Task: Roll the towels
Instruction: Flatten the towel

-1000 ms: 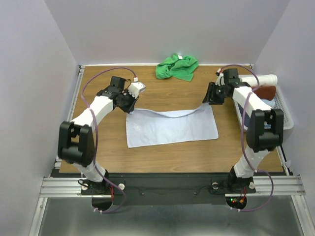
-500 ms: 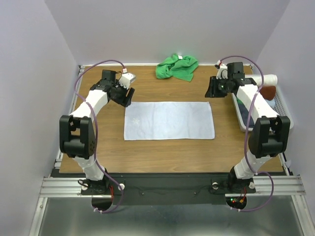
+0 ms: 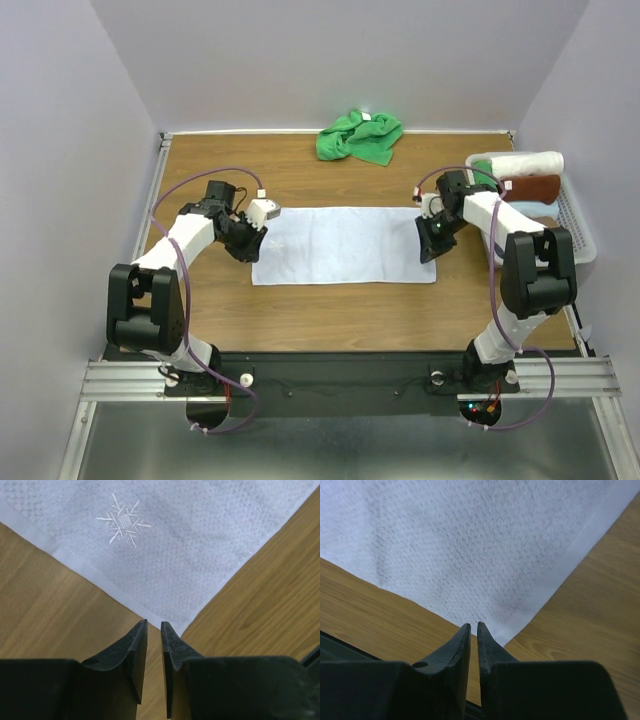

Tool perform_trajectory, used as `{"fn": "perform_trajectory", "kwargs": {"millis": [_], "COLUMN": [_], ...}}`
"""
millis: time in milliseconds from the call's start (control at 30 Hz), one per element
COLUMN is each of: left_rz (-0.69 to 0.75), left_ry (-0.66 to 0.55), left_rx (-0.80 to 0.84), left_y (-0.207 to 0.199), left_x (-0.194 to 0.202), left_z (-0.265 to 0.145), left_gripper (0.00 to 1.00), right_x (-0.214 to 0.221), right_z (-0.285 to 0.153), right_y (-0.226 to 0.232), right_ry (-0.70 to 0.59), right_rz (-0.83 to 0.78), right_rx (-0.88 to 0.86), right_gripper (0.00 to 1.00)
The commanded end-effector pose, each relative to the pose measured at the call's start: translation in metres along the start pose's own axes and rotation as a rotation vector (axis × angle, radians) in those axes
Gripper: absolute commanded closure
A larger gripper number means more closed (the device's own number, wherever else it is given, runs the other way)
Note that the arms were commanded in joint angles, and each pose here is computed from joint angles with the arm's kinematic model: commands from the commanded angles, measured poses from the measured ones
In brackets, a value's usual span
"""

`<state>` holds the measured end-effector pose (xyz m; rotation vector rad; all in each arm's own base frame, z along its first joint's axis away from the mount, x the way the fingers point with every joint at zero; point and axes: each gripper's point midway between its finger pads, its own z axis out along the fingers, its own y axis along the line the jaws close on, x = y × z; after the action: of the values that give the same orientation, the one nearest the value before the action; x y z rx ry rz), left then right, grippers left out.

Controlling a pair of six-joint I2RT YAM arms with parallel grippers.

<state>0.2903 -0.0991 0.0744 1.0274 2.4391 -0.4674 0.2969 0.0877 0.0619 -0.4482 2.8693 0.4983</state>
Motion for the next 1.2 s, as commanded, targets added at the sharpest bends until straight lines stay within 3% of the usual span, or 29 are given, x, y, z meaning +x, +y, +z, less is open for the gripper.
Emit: {"fn": "perform_trajectory", "kwargs": {"millis": [0, 233, 667, 867, 1167], "left_rz": [0.046, 0.009, -0.029, -0.023, -0.050], "left_ry": [0.020, 0.104, 0.340, 0.366, 0.372], "left_rx": [0.078, 0.136, -0.052, -0.080, -0.104], "left_y": [-0.017, -0.022, 0.003, 0.001, 0.006], "left_x": [0.007, 0.031, 0.093, 0.104, 0.113], "left_z": [0.002, 0.025, 0.022, 0.010, 0.005], "left_gripper": [0.72, 0.72, 0.86, 0.89, 0.90], "right_x": [0.023, 0.046, 0.056, 0.058, 0.076], "right_z": [0.010, 0.030, 0.049, 0.059, 0.053], "right_y": [-0.008, -0.031, -0.047, -0.020, -0.018], "right_ry": [0.097, 0.179, 0.244, 0.274, 0.298], "right_rz": [-0.042, -0.067, -0.163, -0.286, -0.298], "right_rx": [0.045, 0.128, 0.237, 0.242, 0.239], "right_gripper": [0.84, 0.83, 0.79, 0.76, 0.71]}}
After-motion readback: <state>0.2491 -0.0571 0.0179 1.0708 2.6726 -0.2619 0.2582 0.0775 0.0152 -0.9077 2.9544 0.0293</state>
